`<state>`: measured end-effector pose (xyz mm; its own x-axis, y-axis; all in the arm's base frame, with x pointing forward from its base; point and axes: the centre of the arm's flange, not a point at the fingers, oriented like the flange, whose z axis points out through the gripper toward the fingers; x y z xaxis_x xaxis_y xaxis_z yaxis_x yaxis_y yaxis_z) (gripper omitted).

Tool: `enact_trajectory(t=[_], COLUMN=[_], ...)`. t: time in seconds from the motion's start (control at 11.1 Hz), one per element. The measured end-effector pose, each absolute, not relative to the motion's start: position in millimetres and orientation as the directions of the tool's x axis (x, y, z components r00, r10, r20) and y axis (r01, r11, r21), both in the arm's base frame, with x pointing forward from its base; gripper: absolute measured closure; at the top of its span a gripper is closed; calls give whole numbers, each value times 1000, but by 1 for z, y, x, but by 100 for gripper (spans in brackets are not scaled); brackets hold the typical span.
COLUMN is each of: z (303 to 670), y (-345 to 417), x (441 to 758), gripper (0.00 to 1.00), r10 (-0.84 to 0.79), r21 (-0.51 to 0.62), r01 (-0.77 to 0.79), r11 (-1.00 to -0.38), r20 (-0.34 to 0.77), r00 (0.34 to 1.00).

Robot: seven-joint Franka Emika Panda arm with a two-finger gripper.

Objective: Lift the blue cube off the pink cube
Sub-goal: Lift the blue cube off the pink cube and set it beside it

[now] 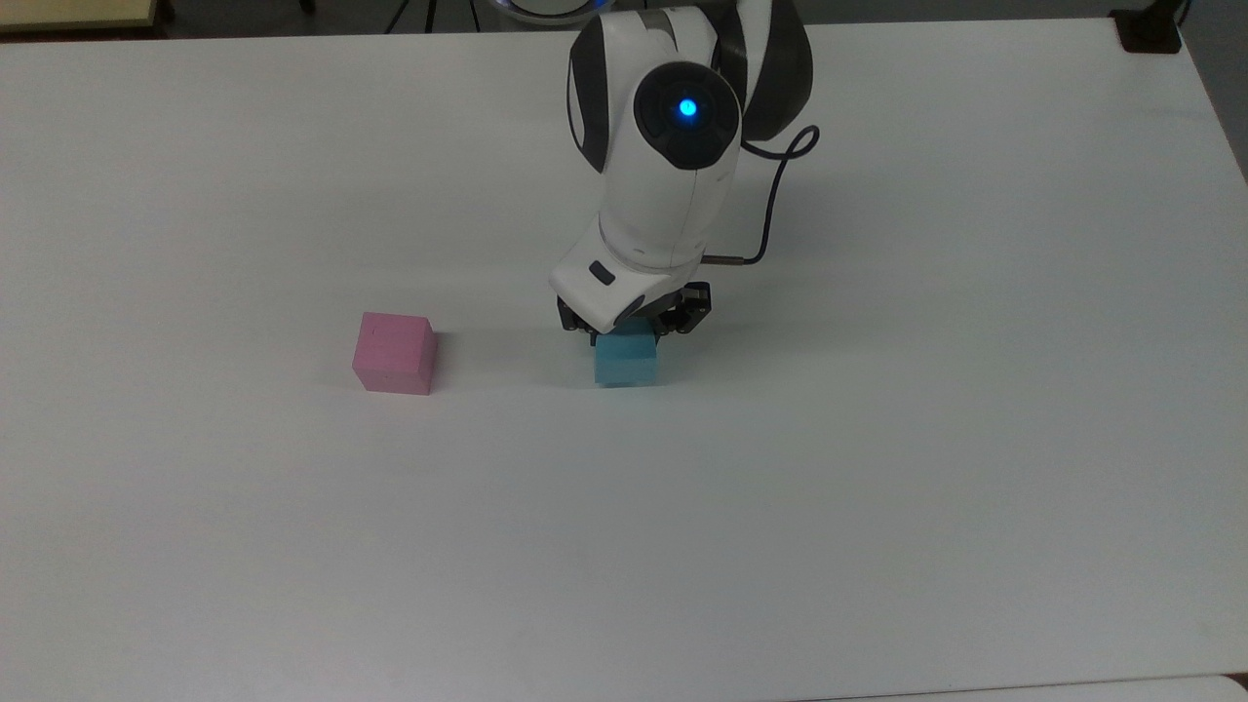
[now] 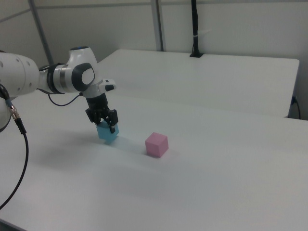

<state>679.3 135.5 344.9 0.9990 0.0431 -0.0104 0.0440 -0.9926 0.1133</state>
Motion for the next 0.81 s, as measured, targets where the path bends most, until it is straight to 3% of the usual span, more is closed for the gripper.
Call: enact_trajectory(t=[0.27,0.81], z=[363,545], y=[128,59], x=[682,624], gripper=[1,0], r10=[30,-81], r21=[114,88], r01=[29,-83], r11=[-993,-993], r20=[11,22], r00=[999,996])
